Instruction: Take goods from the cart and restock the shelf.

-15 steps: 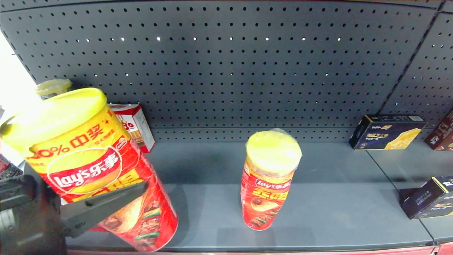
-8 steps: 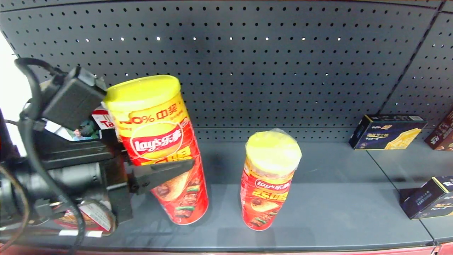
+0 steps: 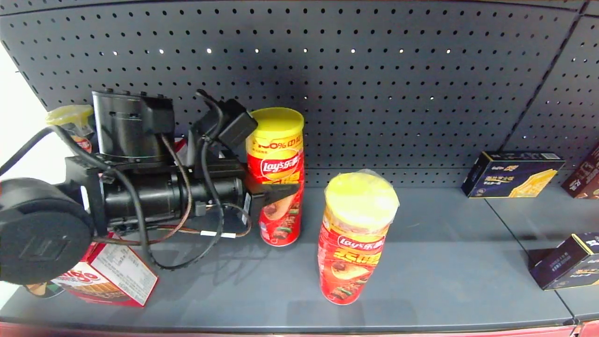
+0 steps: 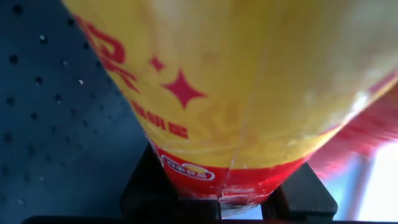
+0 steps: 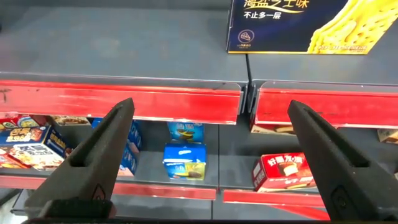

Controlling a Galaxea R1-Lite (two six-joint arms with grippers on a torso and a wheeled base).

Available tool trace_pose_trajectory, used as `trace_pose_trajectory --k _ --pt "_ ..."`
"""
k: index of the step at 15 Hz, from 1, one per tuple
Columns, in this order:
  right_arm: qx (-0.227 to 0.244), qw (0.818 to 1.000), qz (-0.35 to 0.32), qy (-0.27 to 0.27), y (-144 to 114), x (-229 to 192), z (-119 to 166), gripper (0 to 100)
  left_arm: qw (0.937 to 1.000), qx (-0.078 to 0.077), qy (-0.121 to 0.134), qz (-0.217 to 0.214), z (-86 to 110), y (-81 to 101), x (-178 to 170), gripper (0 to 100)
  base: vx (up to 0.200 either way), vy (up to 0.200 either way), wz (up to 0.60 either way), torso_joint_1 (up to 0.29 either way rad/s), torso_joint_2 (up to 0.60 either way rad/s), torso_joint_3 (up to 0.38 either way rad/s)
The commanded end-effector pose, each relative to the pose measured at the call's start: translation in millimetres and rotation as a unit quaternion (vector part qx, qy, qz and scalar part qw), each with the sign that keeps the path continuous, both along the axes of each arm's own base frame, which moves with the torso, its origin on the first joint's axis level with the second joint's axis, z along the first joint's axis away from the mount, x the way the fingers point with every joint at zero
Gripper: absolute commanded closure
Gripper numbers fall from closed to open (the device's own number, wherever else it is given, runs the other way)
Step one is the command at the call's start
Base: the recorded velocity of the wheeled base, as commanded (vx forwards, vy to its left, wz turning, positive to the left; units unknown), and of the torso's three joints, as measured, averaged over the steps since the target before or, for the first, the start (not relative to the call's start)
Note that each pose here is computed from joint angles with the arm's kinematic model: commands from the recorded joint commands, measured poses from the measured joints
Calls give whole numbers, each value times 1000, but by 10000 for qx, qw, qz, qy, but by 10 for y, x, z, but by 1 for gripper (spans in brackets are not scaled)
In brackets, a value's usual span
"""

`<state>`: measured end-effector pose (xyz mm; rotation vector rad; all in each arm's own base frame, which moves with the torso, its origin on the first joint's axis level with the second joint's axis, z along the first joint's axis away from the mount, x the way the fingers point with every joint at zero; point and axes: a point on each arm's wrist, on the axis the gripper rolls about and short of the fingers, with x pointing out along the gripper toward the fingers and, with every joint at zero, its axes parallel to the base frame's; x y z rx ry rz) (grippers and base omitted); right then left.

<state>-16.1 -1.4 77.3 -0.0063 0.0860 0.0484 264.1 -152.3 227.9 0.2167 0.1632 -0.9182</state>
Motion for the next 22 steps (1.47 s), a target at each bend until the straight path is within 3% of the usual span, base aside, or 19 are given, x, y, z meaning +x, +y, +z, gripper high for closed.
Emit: trace_pose_trajectory --k 1,5,13,22 --pt "-3 10000 4 22 0 4 1 0 9999 143 8 -2 -195 -142 340 100 0 0 0 0 0 0" --pt "-3 10000 4 22 0 4 1 0 9995 -19 -298 -36 -167 -312 603 100 0 0 0 0 0 0" --pt "-3 10000 4 22 0 4 1 0 9990 -117 -394 -172 -288 -495 715 100 0 0 0 0 0 0" --pt "-3 10000 4 22 0 4 1 0 9992 -50 -353 -189 -381 -522 715 100 0 0 0 0 0 0"
